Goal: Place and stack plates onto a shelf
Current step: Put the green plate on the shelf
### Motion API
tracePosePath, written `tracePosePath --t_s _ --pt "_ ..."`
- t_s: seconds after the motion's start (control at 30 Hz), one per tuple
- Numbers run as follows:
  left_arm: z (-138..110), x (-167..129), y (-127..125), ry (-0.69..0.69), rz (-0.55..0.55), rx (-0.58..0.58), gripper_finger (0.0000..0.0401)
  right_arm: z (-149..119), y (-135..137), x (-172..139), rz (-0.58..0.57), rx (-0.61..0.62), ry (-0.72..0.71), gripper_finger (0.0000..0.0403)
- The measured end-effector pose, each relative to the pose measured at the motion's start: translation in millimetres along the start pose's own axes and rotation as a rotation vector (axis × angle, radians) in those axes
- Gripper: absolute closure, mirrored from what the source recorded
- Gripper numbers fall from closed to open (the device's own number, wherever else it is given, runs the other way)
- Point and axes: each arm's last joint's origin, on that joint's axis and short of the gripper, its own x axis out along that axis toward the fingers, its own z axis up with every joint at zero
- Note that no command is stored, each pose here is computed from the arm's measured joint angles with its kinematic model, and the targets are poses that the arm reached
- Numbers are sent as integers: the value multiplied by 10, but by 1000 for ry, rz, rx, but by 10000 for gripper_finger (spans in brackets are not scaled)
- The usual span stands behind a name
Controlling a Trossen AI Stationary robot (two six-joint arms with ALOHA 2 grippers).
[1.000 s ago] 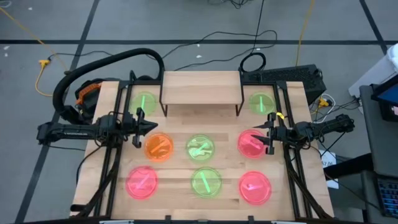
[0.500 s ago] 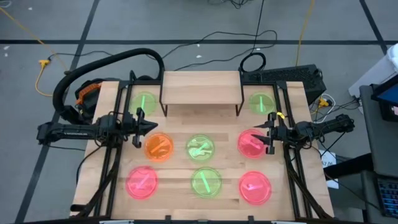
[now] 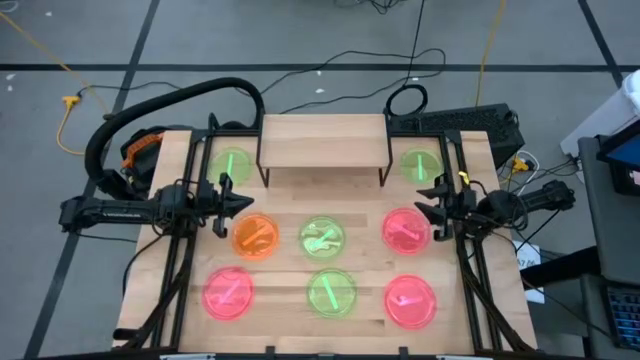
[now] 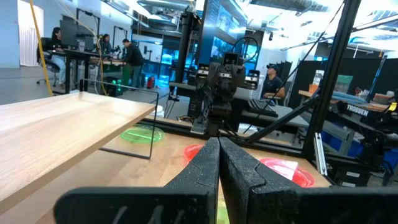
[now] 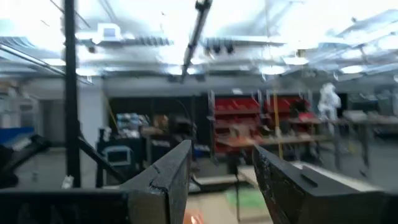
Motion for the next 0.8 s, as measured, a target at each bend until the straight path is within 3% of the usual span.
tracePosePath --t_s 0.07,0.2,0.3,0.4,0.63,0.8 --pt "1 0 0 0 0 0 387 -72 27 42 9 -4 68 248" --pt "1 0 0 0 0 0 387 67 103 240 17 -26 135 248" --pt "1 0 0 0 1 0 387 11 172 381 29 -87 331 248" --pt "1 0 0 -1 1 0 387 -105 221 460 17 -33 463 248" --pt "1 0 0 0 0 0 387 -185 273 560 -8 167 312 248" --pt "0 0 0 0 0 0 387 -207 257 522 -3 149 249 248"
